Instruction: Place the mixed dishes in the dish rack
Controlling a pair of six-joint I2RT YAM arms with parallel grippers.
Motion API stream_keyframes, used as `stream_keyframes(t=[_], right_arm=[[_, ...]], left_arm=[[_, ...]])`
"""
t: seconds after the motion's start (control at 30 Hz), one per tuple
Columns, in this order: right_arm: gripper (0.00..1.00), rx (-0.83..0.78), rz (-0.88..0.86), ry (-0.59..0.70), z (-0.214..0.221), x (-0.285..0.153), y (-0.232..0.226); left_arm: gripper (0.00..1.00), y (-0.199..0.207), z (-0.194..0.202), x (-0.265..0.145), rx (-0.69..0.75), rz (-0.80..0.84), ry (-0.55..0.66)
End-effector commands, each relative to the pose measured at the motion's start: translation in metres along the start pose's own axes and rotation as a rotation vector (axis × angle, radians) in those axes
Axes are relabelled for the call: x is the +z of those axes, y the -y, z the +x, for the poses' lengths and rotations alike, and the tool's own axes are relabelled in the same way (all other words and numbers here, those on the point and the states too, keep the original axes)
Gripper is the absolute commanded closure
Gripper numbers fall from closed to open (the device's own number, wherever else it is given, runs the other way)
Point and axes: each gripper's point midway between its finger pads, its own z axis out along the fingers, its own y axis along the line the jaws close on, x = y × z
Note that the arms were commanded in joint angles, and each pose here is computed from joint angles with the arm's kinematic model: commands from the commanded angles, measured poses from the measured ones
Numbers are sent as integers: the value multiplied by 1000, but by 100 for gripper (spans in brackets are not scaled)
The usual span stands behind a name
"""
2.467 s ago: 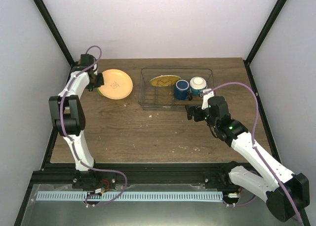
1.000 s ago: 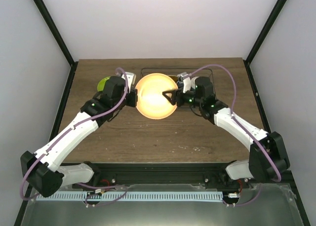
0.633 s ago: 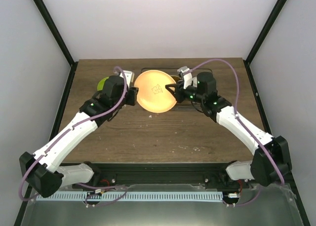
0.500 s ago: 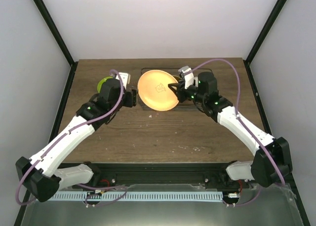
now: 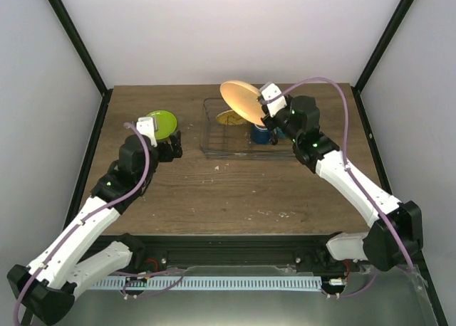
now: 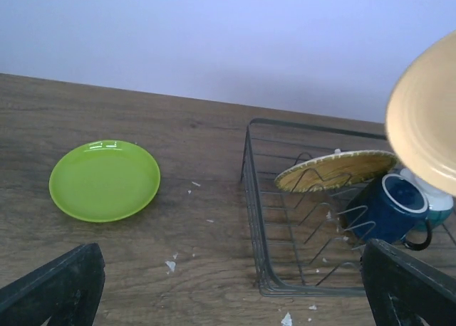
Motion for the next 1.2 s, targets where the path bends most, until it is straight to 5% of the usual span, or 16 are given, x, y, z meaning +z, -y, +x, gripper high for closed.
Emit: stream_keyframes(t=[0.0,0.13,0.43,1.17], right_arm=[[99,-245,66,129,-27,-17,-1],[99,-508,34,187,-10,-28,-40],[99,-682,-32,189,16,-32,-64],[99,-778,-127,172,43,2,-88]], left_arm=[[0,0,-9,7,4,-13,23],[0,-7,-3,13,18,-49,9],[0,-8,0,15,11,-33,7],[0,-15,3,18,31,-56,0]])
